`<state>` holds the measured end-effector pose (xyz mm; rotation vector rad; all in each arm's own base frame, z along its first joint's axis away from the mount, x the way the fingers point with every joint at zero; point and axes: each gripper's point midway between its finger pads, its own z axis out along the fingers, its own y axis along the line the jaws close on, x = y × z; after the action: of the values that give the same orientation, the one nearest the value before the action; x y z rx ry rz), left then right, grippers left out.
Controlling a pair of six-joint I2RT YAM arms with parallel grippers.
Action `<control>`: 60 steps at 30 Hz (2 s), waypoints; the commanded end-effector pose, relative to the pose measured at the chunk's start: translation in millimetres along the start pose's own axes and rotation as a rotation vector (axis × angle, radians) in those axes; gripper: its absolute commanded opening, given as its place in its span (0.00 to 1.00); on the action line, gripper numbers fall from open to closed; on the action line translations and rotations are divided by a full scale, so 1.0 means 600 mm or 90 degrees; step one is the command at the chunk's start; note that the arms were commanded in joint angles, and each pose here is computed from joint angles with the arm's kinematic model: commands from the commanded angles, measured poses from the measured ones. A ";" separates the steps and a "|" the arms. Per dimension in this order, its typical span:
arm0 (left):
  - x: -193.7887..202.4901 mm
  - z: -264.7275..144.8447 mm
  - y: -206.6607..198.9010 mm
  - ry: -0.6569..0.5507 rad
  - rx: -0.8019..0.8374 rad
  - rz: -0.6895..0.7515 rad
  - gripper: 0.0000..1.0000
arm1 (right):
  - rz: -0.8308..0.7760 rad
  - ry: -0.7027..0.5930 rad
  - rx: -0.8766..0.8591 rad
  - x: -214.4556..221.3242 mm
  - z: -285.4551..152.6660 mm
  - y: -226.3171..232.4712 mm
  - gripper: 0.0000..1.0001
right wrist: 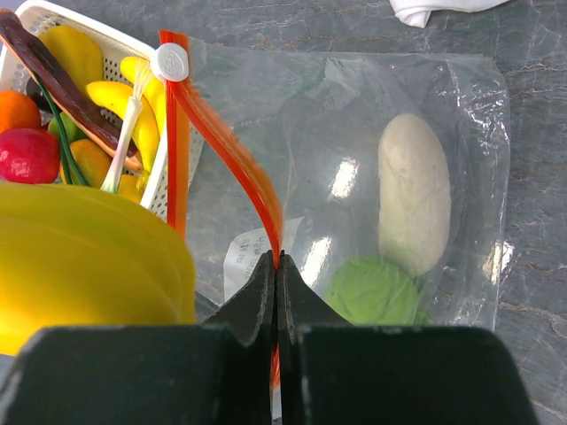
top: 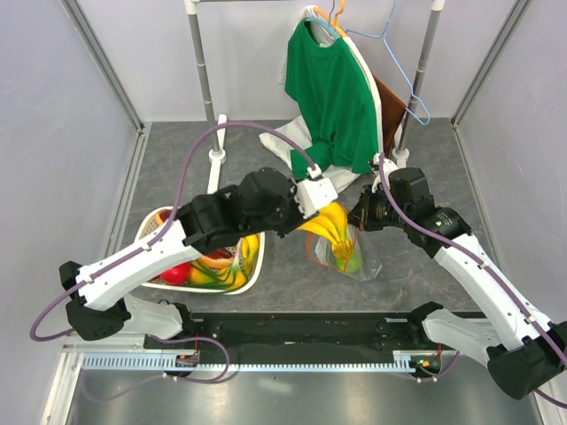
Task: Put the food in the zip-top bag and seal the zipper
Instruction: Place the fake fruit in the zipper food storage bag, then adjust the zipper food storage bag at the center of the board.
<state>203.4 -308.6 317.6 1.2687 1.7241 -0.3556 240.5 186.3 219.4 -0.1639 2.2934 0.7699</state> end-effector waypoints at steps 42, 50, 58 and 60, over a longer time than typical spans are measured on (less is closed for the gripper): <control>0.060 0.029 0.017 -0.076 0.082 -0.166 0.89 | -0.029 -0.032 -0.183 -0.033 -0.047 0.102 0.00; 0.174 0.026 0.003 0.048 0.103 -0.346 0.87 | -0.029 -0.049 -0.188 -0.052 -0.049 0.111 0.00; 0.147 0.027 -0.070 0.042 0.260 -0.449 0.97 | -0.022 -0.061 -0.169 -0.059 -0.050 0.105 0.00; 0.142 0.025 -0.078 0.024 0.268 -0.457 0.97 | -0.016 -0.061 -0.165 -0.059 -0.048 0.102 0.00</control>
<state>191.2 -273.4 197.9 0.9447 2.2375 -0.9458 221.7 213.4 258.6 -0.2741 2.1940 1.0255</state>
